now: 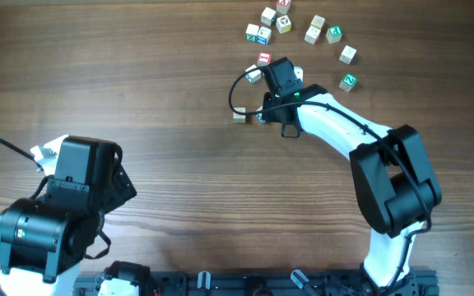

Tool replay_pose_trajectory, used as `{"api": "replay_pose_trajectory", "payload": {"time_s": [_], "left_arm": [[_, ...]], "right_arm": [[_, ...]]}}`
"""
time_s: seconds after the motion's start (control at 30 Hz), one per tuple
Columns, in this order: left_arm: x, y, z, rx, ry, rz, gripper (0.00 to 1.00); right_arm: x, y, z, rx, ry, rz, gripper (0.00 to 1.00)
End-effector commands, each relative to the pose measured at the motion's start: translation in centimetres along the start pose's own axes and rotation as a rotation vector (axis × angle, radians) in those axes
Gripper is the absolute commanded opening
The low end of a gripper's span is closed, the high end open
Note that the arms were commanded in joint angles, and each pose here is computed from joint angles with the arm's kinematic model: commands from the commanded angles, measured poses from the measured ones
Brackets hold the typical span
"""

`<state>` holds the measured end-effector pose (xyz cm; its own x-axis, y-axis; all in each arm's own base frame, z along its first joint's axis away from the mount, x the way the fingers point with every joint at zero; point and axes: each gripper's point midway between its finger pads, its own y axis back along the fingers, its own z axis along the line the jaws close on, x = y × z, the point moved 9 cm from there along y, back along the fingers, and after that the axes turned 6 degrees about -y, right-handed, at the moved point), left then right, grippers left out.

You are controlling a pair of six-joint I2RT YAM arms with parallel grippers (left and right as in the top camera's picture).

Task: Form a horizontal line
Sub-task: 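Place the red block right of the bee block and release, then move the right gripper to the green Z block and grasp it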

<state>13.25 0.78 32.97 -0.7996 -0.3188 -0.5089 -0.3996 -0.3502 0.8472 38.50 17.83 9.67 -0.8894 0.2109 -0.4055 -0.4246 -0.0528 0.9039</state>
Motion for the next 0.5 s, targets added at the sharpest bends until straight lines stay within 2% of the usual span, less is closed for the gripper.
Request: {"api": "replay_pose_trajectory", "payload": {"time_s": [0.0, 0.47], "left_arm": [[0.0, 0.0, 0.3, -0.015, 0.031, -0.011, 1.0], [0.0, 0.0, 0.3, -0.016, 0.03, -0.011, 1.0]], "right_arm": [[0.3, -0.5, 0.3, -0.024, -0.003, 0.035, 0.13], [1.6, -0.3, 0.6, -0.096, 0.009, 0.157, 0.08]]}}
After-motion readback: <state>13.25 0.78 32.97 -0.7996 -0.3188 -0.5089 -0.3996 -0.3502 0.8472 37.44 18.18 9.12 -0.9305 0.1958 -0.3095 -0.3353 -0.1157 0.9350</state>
